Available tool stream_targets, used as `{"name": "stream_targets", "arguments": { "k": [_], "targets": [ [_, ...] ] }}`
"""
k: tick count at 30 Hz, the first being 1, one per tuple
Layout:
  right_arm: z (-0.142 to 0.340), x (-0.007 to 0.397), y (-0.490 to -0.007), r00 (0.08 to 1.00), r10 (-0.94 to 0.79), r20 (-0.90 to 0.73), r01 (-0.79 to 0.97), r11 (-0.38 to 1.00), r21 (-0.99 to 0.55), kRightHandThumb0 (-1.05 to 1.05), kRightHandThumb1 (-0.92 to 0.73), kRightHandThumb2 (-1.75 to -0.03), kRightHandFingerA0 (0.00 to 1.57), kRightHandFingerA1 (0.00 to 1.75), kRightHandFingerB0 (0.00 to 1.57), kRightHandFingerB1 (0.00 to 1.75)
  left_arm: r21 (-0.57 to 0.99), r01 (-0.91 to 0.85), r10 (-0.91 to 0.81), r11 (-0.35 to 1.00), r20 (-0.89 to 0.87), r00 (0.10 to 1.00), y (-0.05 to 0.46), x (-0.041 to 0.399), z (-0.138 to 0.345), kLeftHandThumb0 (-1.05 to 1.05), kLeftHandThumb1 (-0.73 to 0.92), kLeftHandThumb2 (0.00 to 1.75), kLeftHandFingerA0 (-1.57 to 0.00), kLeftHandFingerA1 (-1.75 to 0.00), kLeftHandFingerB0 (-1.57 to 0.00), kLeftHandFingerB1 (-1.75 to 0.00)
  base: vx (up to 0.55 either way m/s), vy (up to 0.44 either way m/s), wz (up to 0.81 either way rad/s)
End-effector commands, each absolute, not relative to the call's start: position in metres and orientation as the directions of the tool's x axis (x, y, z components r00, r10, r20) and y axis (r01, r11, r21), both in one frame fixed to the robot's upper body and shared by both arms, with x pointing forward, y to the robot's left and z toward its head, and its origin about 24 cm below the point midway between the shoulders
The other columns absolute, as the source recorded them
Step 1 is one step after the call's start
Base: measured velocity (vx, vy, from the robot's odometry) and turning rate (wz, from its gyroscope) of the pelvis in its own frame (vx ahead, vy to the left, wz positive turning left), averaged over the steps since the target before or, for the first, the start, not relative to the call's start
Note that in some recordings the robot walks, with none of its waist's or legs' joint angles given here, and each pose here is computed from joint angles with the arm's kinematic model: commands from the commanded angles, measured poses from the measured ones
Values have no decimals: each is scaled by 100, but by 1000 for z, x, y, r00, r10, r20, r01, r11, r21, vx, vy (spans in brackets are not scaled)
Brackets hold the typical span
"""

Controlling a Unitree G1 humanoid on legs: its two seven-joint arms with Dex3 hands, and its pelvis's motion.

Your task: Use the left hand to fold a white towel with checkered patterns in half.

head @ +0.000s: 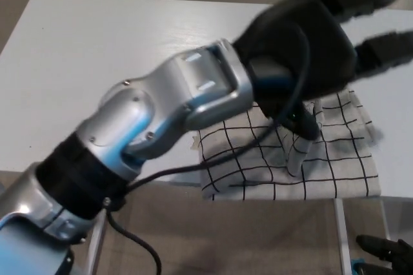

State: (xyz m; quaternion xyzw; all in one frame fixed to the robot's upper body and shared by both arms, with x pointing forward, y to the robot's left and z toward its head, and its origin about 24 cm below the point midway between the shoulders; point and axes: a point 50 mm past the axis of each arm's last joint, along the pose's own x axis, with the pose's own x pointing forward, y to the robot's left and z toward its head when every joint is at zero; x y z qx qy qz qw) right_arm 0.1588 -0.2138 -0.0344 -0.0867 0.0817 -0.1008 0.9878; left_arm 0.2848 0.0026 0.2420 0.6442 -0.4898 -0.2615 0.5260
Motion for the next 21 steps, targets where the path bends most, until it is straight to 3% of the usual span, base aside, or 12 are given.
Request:
{"name": "stream_targets", "arguments": {
  "k": [1, 2, 7, 8, 9, 11, 12, 14, 15, 17, 18, 21],
  "targets": [
    [-46, 134, -221, 949, -215, -230, 168, 964, -205, -30, -68, -60, 62, 67, 69, 60, 883, 189, -886, 429, 370, 280, 135, 201, 316, -86, 52, 90, 0, 0, -9, -21, 0, 0, 0],
    [-47, 132, -221, 947, -216, -237, 170, 965, -201, -30, -67, -60, 60, 66, 67, 59, 859, 270, -888, 436, 362, 283, 144, 197, 307, -87, 61, 59, 0, -12, -9, -28, 0, 0, 0],
    [-46, 130, -224, 948, -207, -243, 158, 966, -203, -30, -68, -60, 58, 66, 66, 59, 789, 423, -889, 445, 336, 310, 165, 189, 284, -84, 60, 59, -3, -21, -18, -30, 0, 0, 0],
    [-45, 131, -225, 947, -208, -245, 162, 967, -196, -30, -68, -60, 57, 66, 67, 59, 761, 468, -888, 449, 324, 325, 173, 189, 274, -84, 63, 61, -12, -25, -27, -31, 0, 0, 0],
    [-45, 132, -225, 946, -210, -246, 167, 968, -185, -30, -68, -60, 57, 66, 67, 59, 709, 524, -877, 473, 321, 357, 187, 188, 255, -83, 65, 96, -19, -42, -30, -44, 0, 0, 0],
    [-43, 135, -224, 946, -212, -247, 172, 970, -173, -30, -68, -60, 57, 66, 67, 59, 644, 575, -860, 505, 318, 400, 203, 182, 234, -83, 65, 96, -19, -42, -30, -44, 0, 0, 0],
    [-42, 137, -223, 946, -209, -246, 167, 969, -180, -30, -67, -60, 56, 65, 67, 59, 577, 612, -837, 541, 299, 458, 218, 175, 217, -82, 87, 67, -30, -32, -42, -33, 0, 0, 0],
    [-39, 142, -223, 953, -204, -222, 161, 967, -197, -30, -67, -60, 55, 63, 67, 59, 424, 673, -793, 606, 263, 549, 239, 163, 186, -81, 88, 67, -39, -34, -46, -34, 0, 0, 0],
    [-38, 143, -223, 956, -204, -213, 162, 966, -201, -30, -67, -60, 54, 63, 66, 59, 384, 682, -781, 622, 253, 571, 243, 161, 178, -76, 70, 109, -36, -49, -43, -50, 0, 0, 0],
    [-37, 144, -225, 959, -205, -195, 164, 965, -206, -30, -67, -60, 54, 63, 66, 59, 295, 692, -751, 659, 217, 623, 249, 154, 160, -81, 72, 111, -42, -51, -43, -49, 0, 0, 0],
    [-36, 144, -227, 961, -205, -188, 165, 964, -210, -30, -67, -60, 55, 64, 66, 59, 248, 695, -737, 675, 188, 649, 252, 149, 147, -79, 86, 67, -55, -38, -54, -36, 0, 0, 0],
    [-37, 143, -229, 958, -217, -187, 176, 961, -211, -29, -67, -60, 55, 66, 66, 59, 199, 721, -741, 664, 44, 670, 254, 138, 119, -78, 87, 67, -62, -40, -58, -38, 0, 0, 0]
  ]
}}
